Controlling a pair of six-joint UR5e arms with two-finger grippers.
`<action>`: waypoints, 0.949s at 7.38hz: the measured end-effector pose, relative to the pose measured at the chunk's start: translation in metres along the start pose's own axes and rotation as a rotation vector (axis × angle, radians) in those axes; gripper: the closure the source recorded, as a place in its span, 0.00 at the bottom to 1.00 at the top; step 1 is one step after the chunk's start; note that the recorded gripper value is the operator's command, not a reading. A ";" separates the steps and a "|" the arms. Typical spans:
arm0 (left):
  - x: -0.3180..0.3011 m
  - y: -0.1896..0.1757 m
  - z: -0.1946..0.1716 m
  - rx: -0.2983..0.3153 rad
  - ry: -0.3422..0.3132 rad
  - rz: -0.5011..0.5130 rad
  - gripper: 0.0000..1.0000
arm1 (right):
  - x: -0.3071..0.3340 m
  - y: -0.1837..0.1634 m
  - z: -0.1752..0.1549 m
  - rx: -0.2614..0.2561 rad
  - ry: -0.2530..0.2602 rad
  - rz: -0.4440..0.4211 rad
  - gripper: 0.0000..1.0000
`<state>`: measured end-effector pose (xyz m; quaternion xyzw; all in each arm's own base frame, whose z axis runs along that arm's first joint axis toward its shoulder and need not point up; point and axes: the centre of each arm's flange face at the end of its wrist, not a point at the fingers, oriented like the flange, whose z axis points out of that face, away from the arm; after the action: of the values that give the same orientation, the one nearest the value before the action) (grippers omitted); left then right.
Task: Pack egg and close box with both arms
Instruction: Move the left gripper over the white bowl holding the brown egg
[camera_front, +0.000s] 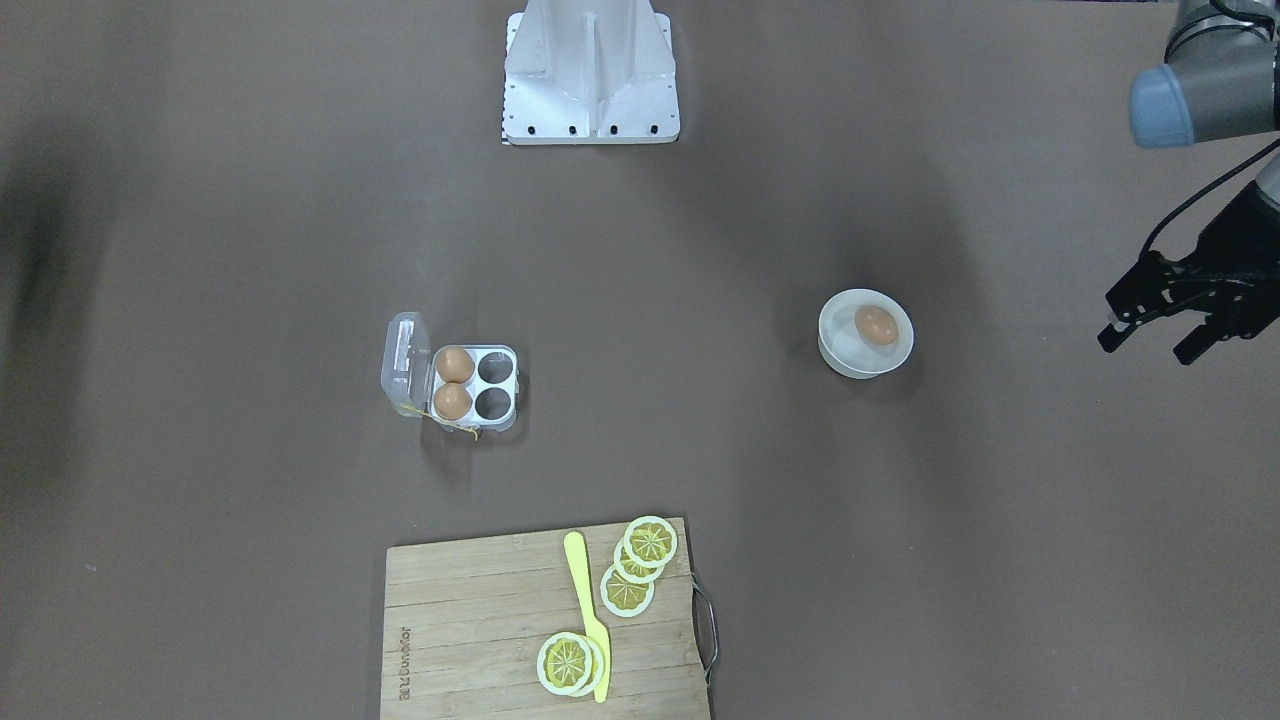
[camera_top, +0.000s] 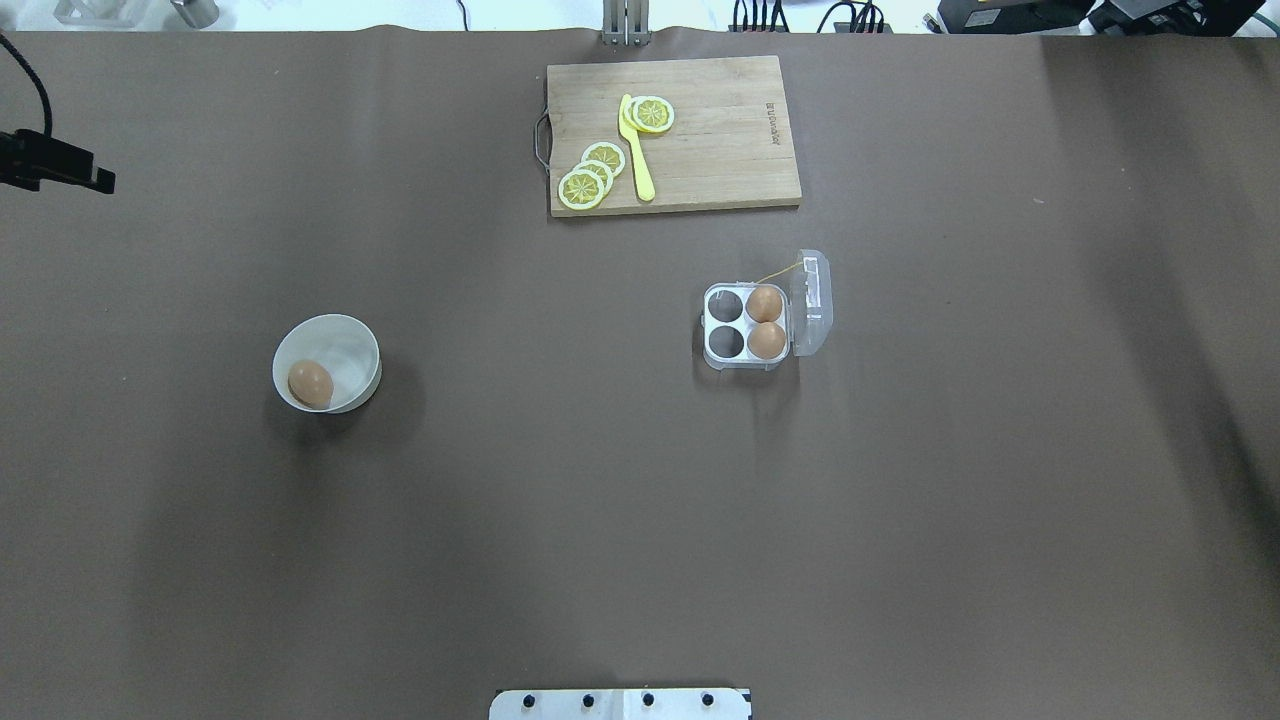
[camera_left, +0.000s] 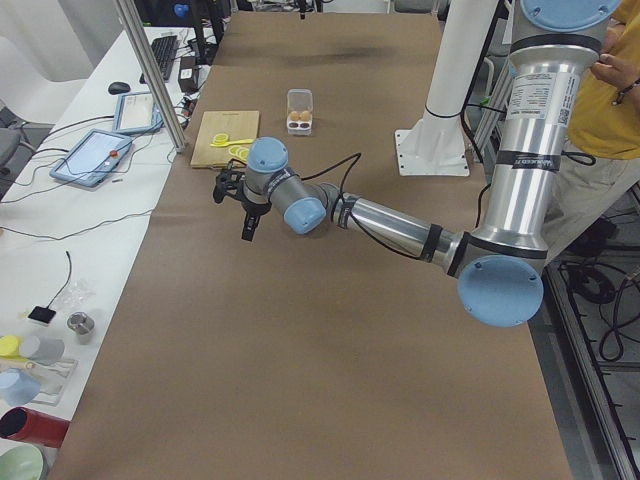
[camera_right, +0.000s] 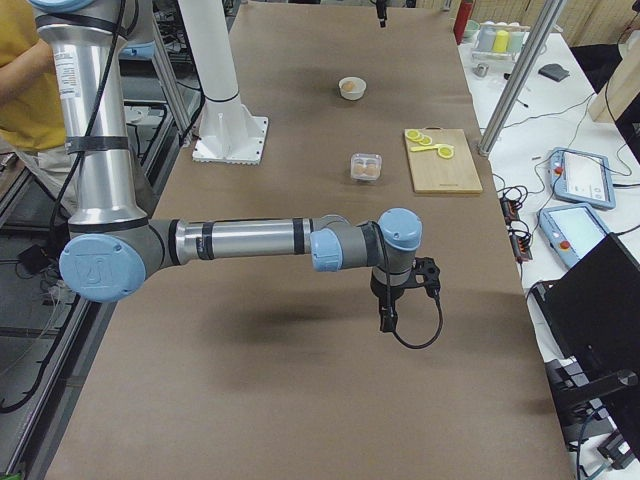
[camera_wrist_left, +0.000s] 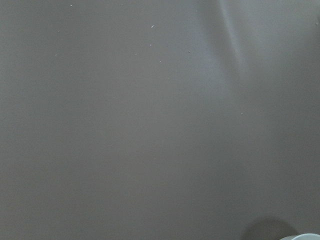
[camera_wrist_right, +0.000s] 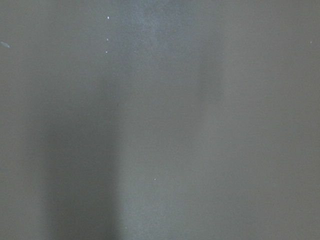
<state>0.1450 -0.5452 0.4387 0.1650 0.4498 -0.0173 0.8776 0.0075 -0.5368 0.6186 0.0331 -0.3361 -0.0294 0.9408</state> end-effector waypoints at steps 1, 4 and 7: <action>0.016 0.004 0.013 -0.014 -0.010 -0.008 0.03 | 0.000 0.000 0.000 0.000 0.000 0.001 0.00; 0.063 0.025 0.021 -0.119 -0.056 -0.030 0.03 | -0.001 0.000 0.000 0.001 0.000 0.001 0.00; 0.121 0.021 0.021 -0.206 -0.094 -0.041 0.03 | 0.000 0.000 0.001 -0.002 0.001 0.002 0.00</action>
<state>0.2375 -0.5174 0.3594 0.0635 0.4110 0.0035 0.9094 0.0067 -0.5368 0.6196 0.0316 -0.3357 -0.0286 0.9410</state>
